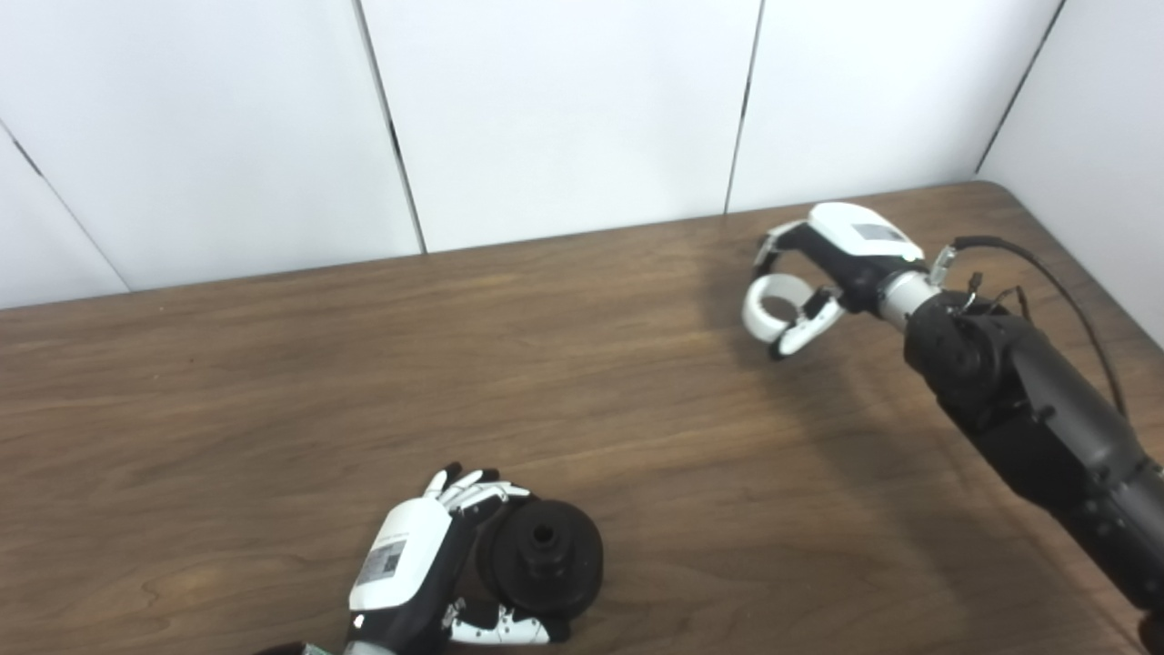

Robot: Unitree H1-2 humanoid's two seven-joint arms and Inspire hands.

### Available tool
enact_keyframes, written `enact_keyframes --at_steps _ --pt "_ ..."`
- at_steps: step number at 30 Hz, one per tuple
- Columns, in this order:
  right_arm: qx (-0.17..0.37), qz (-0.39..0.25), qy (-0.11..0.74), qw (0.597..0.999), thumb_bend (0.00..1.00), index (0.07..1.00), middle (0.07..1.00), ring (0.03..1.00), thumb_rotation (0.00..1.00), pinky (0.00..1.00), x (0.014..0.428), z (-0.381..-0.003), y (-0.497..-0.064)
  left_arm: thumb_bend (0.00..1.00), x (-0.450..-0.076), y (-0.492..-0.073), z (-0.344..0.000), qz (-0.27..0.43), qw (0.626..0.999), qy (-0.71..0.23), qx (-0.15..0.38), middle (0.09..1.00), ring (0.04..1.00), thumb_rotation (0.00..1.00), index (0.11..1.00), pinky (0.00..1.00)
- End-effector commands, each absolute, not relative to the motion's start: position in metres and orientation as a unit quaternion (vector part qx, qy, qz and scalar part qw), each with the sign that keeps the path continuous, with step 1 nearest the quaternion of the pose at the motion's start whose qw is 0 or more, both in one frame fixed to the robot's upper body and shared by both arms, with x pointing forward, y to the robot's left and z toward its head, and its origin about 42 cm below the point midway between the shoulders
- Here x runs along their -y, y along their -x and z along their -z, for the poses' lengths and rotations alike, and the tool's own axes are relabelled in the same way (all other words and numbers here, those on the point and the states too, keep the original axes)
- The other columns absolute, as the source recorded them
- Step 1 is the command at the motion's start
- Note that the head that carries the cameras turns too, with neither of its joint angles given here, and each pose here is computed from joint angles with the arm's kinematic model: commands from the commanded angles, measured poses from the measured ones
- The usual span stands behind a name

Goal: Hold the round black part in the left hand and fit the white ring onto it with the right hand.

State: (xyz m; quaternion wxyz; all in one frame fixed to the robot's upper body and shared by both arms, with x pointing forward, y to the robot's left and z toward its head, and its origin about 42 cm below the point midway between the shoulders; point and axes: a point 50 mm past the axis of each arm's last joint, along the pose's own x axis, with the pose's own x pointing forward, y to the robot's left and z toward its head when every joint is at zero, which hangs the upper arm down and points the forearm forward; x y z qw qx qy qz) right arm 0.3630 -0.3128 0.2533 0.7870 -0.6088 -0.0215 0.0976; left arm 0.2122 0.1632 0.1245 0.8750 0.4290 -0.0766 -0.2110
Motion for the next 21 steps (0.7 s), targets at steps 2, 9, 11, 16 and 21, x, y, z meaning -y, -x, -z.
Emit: enact_keyframes --at_steps 2,9,11,16,21 --pt "0.073 -0.101 0.623 0.772 0.52 0.484 0.833 0.893 0.13 1.0 0.301 -0.285 -0.351 0.52 -0.159 -0.209 -0.121 0.224 0.868 -0.437 0.065 0.788 0.884 0.05 0.484 1.0" --pt "0.122 -0.151 0.622 0.759 0.52 0.484 0.828 0.888 0.13 1.0 0.263 -0.294 -0.318 0.52 -0.152 -0.209 -0.122 0.22 0.869 -0.438 0.072 0.782 0.881 0.05 0.483 1.0" --pt "0.135 -0.168 0.613 0.76 0.52 0.483 0.827 0.887 0.13 1.0 0.254 -0.295 -0.309 0.52 -0.149 -0.21 -0.122 0.221 0.866 -0.443 0.075 0.78 0.878 0.05 0.483 1.0" --pt "0.163 -0.207 0.598 0.757 0.52 0.483 0.824 0.881 0.13 1.0 0.236 -0.296 -0.29 0.52 -0.142 -0.211 -0.123 0.22 0.866 -0.443 0.074 0.778 0.877 0.05 0.483 1.0" --pt "0.179 -0.247 0.59 0.748 0.52 0.483 0.826 0.884 0.13 1.0 0.217 -0.3 -0.272 0.52 -0.136 -0.211 -0.124 0.219 0.867 -0.441 0.075 0.781 0.878 0.05 0.483 1.0"
